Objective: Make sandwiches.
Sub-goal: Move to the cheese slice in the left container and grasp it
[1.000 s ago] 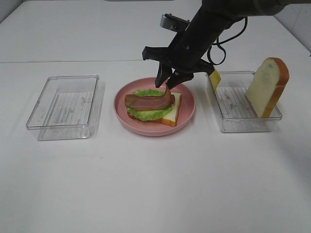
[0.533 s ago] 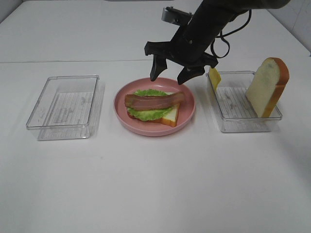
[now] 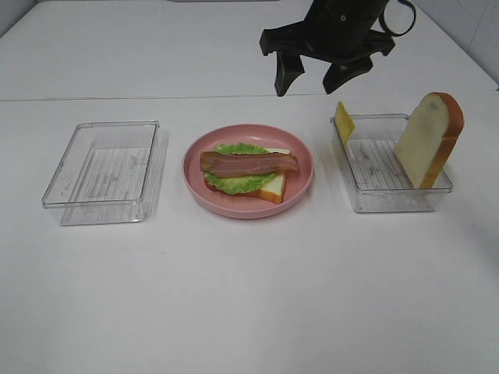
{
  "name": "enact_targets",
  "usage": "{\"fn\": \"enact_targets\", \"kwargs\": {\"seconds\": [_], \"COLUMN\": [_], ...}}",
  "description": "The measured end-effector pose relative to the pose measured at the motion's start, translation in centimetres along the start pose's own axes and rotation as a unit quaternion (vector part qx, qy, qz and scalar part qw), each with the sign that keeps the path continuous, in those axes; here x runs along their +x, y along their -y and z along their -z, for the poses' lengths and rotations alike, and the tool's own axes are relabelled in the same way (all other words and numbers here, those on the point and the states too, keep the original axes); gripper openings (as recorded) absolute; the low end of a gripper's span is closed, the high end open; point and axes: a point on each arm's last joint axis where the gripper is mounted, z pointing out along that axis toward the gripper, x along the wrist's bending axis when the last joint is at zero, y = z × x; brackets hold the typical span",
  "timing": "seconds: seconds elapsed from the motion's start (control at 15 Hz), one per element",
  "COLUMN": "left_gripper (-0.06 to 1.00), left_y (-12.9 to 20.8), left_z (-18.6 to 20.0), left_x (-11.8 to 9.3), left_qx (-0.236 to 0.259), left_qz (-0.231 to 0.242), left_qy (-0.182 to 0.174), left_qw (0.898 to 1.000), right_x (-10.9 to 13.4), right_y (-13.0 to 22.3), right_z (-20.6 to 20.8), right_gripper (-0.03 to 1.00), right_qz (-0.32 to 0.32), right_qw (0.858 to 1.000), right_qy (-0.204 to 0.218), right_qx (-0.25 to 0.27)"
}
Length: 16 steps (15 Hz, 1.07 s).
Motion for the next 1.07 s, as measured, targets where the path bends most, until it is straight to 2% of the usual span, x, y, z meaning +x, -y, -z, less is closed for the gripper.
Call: {"fn": "enact_targets", "kwargs": {"seconds": [0.07, 0.13, 0.2, 0.27, 0.4, 0.53, 0.73, 1.07], "left_gripper": [0.71, 0.71, 0.71, 0.71, 0.71, 0.71, 0.71, 0.71], "left_y": [0.0, 0.0, 0.0, 0.0, 0.0, 0.0, 0.0, 0.0], "left_z": [0.0, 0.0, 0.0, 0.0, 0.0, 0.0, 0.0, 0.0], "left_x": [0.0, 0.0, 0.0, 0.0, 0.0, 0.0, 0.0, 0.0], "left_qx": [0.0, 0.0, 0.0, 0.0, 0.0, 0.0, 0.0, 0.0], "left_qz": [0.0, 0.0, 0.0, 0.0, 0.0, 0.0, 0.0, 0.0], "left_qy": [0.0, 0.0, 0.0, 0.0, 0.0, 0.0, 0.0, 0.0], "left_qw": [1.0, 1.0, 1.0, 1.0, 1.0, 1.0, 1.0, 1.0], "right_x": [-0.8, -0.8, -1.9, -2.6, -4.7, -6.6, -7.3, -8.2], "right_y": [0.2, 0.2, 0.2, 0.2, -0.1, -0.4, -0.9, -3.2], "right_z": [0.4, 0.4, 0.5, 0.5, 0.5, 0.1, -1.5, -5.5], "right_gripper": [0.69, 0.69, 0.69, 0.69, 0.69, 0.69, 0.69, 0.67], "right_qz": [-0.002, -0.002, -0.006, -0.015, -0.046, -0.069, -0.071, -0.066], "right_qw": [0.999, 0.999, 0.997, 0.997, 0.997, 0.997, 0.997, 0.997], "right_qy": [0.043, 0.043, 0.072, 0.074, 0.068, 0.042, 0.026, 0.027], "right_qx": [0.006, 0.006, 0.012, 0.013, 0.007, -0.005, 0.0, 0.01]}}
